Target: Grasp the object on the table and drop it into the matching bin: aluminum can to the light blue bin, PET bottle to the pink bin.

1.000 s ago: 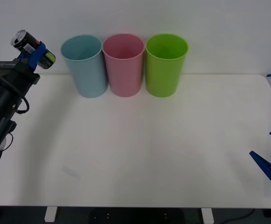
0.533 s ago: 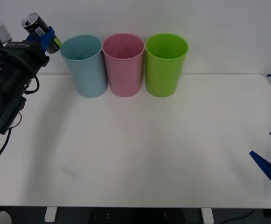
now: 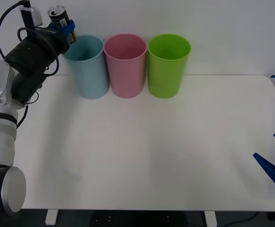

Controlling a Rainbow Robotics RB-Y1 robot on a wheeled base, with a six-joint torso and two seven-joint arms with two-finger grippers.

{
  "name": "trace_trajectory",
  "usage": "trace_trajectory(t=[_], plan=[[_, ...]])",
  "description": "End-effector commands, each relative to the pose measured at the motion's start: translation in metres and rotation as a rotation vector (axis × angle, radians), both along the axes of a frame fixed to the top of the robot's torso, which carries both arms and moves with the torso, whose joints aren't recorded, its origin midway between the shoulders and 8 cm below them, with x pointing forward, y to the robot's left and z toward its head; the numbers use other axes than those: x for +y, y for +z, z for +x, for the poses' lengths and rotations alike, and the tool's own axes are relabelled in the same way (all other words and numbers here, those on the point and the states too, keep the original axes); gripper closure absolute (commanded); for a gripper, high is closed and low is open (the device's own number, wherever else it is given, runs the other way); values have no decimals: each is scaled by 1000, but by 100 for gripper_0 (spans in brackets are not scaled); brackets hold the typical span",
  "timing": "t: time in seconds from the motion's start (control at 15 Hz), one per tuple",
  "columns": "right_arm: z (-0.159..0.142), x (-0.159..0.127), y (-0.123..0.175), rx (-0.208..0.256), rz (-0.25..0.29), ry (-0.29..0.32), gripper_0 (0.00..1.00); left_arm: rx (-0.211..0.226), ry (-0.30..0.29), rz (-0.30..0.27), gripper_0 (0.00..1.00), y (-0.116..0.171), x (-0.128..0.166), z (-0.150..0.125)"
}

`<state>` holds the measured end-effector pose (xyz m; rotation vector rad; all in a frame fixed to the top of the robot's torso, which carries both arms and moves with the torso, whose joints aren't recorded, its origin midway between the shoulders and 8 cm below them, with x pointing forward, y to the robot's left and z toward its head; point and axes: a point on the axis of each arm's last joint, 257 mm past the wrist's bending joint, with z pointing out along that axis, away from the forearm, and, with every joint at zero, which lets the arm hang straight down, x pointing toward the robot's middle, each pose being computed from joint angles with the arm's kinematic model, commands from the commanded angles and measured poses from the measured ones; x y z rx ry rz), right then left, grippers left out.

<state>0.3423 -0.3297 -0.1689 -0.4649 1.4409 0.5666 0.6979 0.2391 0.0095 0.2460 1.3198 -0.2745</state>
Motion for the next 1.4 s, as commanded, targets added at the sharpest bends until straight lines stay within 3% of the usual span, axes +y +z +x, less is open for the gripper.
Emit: trace_trajectory(t=[0.07, 0.27, 0.93, 1.0, 1.07, 1.13, 1.4], plan=[[0, 0, 0, 0, 0, 0, 0, 31, 8, 20, 100, 1, -11, 20], [0, 0, 0, 0, 0, 0, 0, 58, 18, 36, 100, 5, -24, 37], [0, 0, 0, 0, 0, 0, 0, 56, 20, 39, 97, 9, -35, 41], [0, 0, 0, 0, 0, 0, 0, 53, 22, 40, 90, 10, -34, 41], [0, 0, 0, 0, 0, 0, 0, 54, 21, 37, 35, 10, -34, 41], [0, 0, 0, 0, 0, 0, 0, 54, 19, 37, 0, 10, -34, 40], [0, 0, 0, 0, 0, 0, 0, 54, 19, 24, 0, 11, -33, 40]])
